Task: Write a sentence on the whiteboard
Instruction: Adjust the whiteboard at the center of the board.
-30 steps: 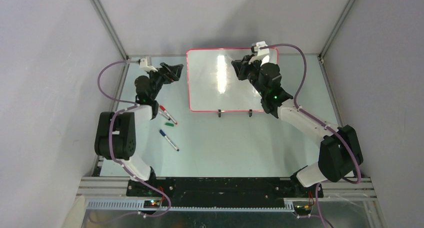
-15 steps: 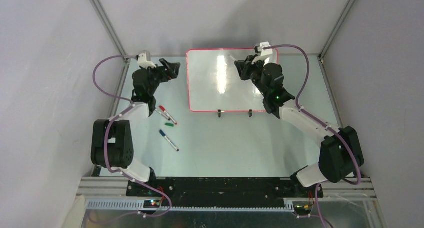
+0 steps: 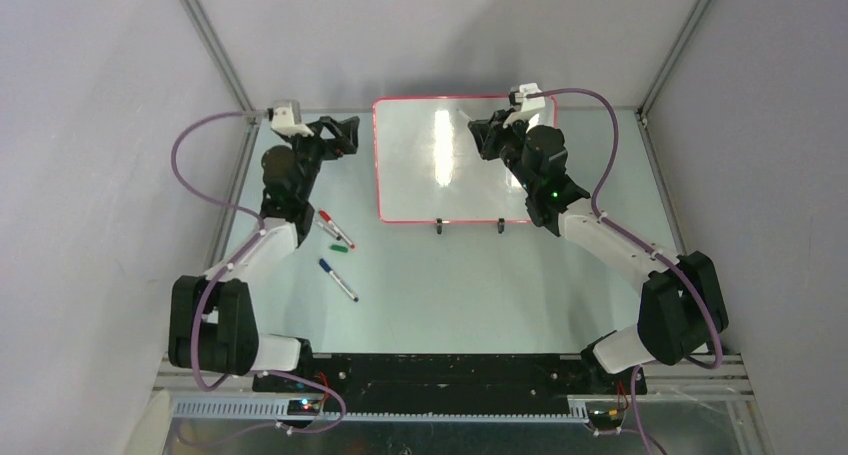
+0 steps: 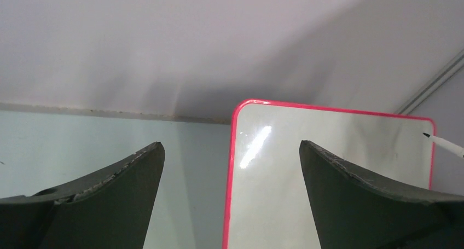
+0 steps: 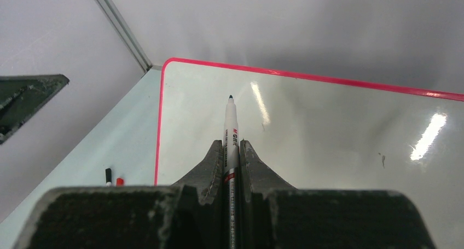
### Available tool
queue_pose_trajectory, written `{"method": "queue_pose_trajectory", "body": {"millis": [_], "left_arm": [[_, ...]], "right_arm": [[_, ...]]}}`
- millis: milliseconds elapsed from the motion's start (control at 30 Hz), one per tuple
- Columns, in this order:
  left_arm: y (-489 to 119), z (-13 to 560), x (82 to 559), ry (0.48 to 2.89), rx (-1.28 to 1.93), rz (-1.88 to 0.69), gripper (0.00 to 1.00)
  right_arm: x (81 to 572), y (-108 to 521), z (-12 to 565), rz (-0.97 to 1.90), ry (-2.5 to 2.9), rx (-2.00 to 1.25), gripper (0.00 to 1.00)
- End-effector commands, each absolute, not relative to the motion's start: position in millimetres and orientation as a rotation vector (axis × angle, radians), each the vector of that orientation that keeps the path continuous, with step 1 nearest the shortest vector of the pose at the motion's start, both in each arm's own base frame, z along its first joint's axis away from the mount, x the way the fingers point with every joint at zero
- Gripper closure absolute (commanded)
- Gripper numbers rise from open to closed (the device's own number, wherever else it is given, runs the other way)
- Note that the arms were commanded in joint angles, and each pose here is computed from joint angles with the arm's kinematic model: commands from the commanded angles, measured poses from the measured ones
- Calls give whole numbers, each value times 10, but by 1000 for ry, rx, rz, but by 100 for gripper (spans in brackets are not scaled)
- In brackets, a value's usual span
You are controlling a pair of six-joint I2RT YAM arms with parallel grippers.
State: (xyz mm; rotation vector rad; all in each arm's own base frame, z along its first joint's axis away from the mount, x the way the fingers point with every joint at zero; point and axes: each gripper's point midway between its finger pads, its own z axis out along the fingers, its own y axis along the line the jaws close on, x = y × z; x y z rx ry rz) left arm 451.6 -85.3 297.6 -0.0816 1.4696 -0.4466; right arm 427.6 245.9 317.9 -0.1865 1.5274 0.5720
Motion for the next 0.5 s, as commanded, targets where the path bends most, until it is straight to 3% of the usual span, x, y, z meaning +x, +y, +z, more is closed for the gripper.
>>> {"method": "queue_pose_trajectory", "body": {"millis": [0, 133, 467], "left_arm": [[-818, 2984, 4434, 1272, -126, -591, 1], [-796, 2764, 4673, 1395, -151, -716, 1], [-761, 2276, 4914, 1658, -223, -546, 1]], "right_arm": [[4204, 2430, 3466, 601, 1446, -178, 100], [4201, 2423, 3465, 598, 1449, -177, 100], [4204, 2434, 3469, 605, 1445, -178, 100]]}}
